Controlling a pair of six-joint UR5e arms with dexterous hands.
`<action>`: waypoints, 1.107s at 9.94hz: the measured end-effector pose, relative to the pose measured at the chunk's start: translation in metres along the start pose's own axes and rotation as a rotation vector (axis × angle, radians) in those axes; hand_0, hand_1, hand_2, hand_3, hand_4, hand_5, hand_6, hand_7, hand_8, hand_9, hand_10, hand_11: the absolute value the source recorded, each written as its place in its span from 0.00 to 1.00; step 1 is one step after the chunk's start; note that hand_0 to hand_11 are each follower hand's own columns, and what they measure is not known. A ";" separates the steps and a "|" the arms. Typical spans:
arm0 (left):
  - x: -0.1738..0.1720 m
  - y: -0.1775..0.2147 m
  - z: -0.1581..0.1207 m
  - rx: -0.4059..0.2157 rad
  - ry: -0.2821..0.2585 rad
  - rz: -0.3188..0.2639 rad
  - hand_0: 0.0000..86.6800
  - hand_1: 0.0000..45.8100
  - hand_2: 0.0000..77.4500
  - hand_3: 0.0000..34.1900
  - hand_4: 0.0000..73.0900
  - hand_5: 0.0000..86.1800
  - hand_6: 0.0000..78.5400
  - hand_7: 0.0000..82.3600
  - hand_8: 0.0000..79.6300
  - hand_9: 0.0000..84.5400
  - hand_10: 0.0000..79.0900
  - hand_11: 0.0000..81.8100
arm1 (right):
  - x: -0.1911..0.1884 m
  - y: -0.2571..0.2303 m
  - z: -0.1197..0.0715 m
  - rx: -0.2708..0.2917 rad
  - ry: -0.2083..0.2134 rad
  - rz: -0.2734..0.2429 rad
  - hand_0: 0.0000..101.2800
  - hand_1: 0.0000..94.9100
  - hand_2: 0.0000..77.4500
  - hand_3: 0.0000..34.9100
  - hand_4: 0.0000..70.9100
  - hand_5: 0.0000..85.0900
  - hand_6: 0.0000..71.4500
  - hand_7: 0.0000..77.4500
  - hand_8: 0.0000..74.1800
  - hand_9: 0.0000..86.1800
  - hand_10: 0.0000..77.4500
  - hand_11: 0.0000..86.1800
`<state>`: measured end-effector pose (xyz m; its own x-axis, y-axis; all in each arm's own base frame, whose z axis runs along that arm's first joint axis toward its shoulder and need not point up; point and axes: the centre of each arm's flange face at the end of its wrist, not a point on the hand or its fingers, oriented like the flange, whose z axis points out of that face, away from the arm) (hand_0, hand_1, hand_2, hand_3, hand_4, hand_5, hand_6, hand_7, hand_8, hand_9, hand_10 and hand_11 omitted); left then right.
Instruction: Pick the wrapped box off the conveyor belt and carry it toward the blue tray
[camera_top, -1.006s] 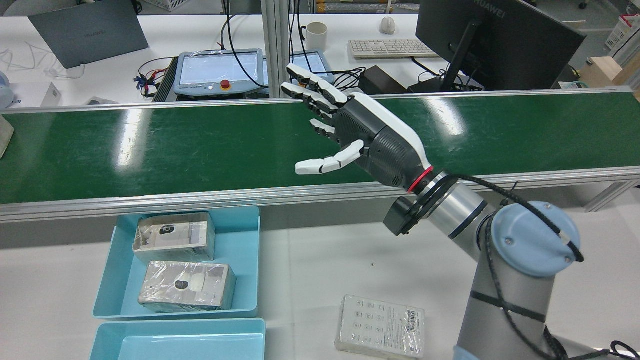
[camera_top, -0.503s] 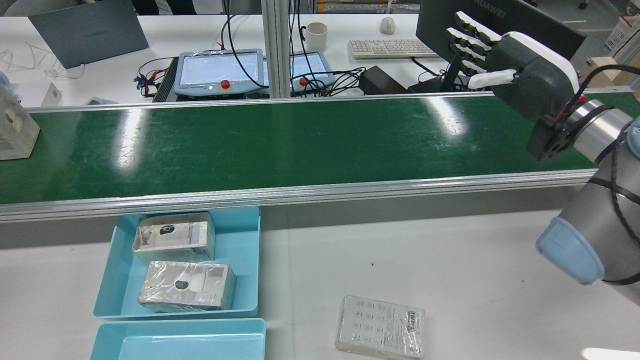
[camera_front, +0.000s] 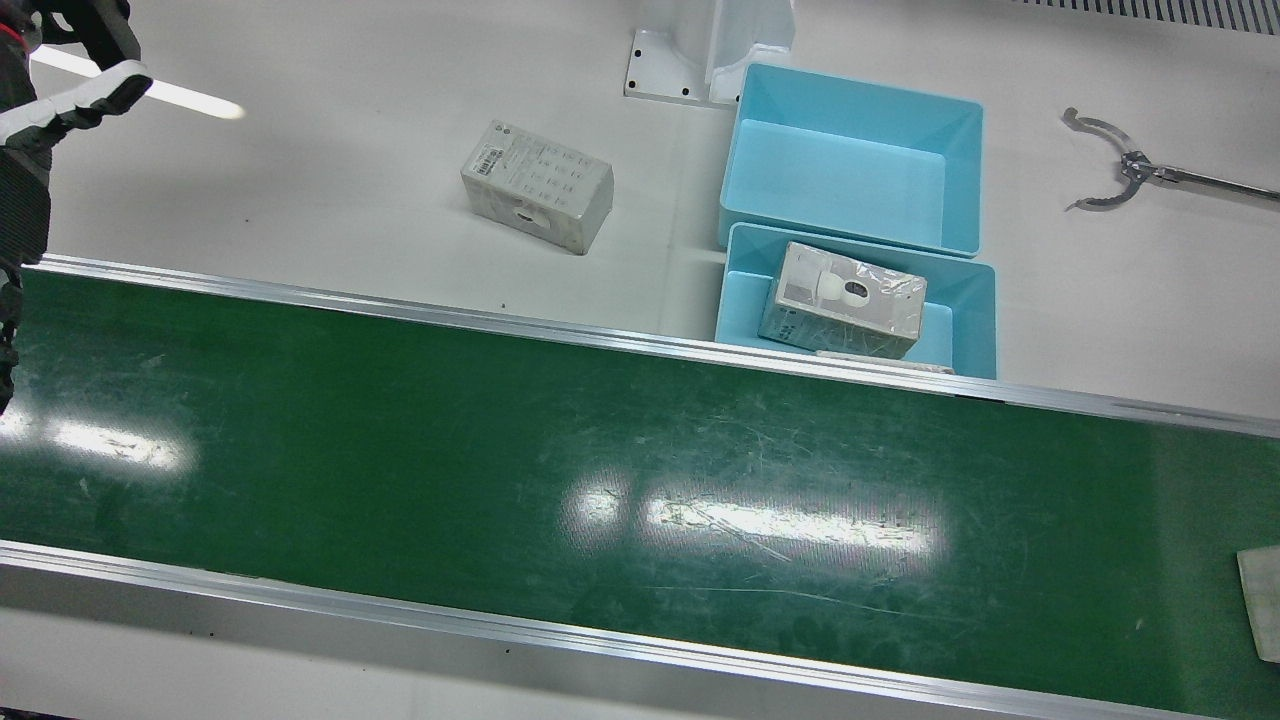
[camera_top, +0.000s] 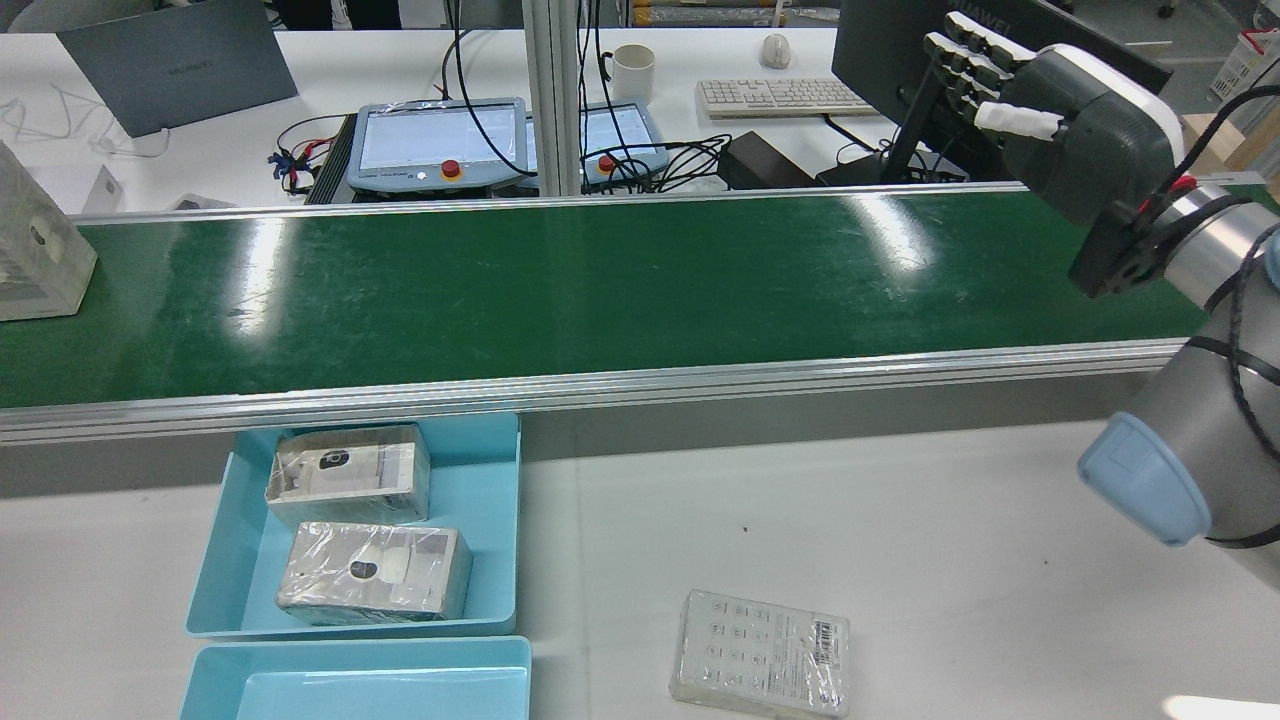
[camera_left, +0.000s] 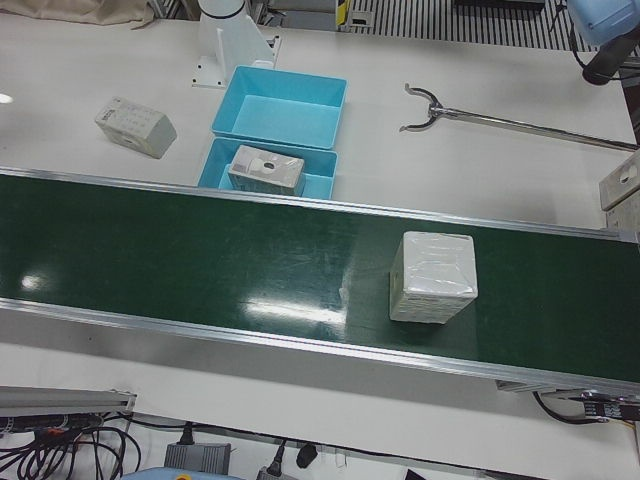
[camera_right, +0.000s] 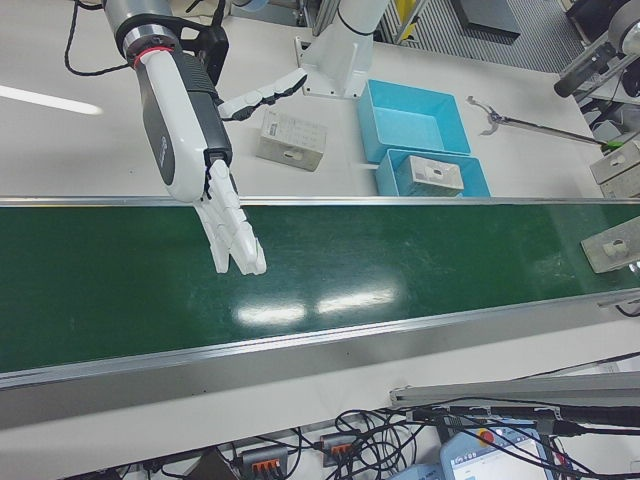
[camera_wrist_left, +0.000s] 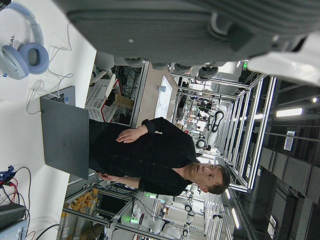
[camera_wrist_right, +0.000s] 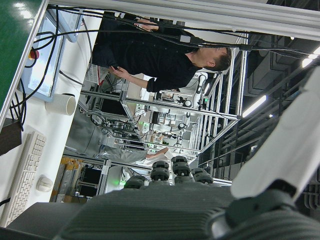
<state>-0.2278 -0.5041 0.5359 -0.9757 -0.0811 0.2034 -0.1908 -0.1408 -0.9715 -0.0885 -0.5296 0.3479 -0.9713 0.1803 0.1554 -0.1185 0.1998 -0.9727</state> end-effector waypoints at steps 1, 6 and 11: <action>0.000 0.000 0.000 0.000 0.000 0.000 0.00 0.00 0.01 0.00 0.00 0.01 0.00 0.00 0.00 0.00 0.00 0.00 | -0.001 -0.001 0.000 0.003 -0.003 0.005 0.35 0.06 0.02 0.01 0.00 0.02 0.00 0.00 0.10 0.06 0.01 0.01; 0.000 0.000 0.000 0.000 0.000 0.000 0.00 0.00 0.01 0.00 0.00 0.01 0.00 0.00 0.00 0.00 0.01 0.00 | 0.006 -0.001 0.014 -0.008 0.000 0.007 0.39 0.08 0.08 0.01 0.00 0.02 0.00 0.00 0.07 0.05 0.02 0.03; 0.000 0.000 0.000 0.000 0.000 0.000 0.00 0.00 0.01 0.00 0.00 0.01 0.00 0.00 0.00 0.00 0.00 0.00 | 0.019 -0.002 0.020 -0.009 0.019 0.002 0.41 0.10 0.09 0.01 0.05 0.01 0.00 0.00 0.05 0.04 0.02 0.03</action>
<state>-0.2278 -0.5041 0.5359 -0.9757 -0.0811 0.2034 -0.1909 -0.1408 -0.9715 -0.1108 -0.5457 0.3498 -0.9673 0.1990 0.1572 -0.1151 0.2079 -0.9714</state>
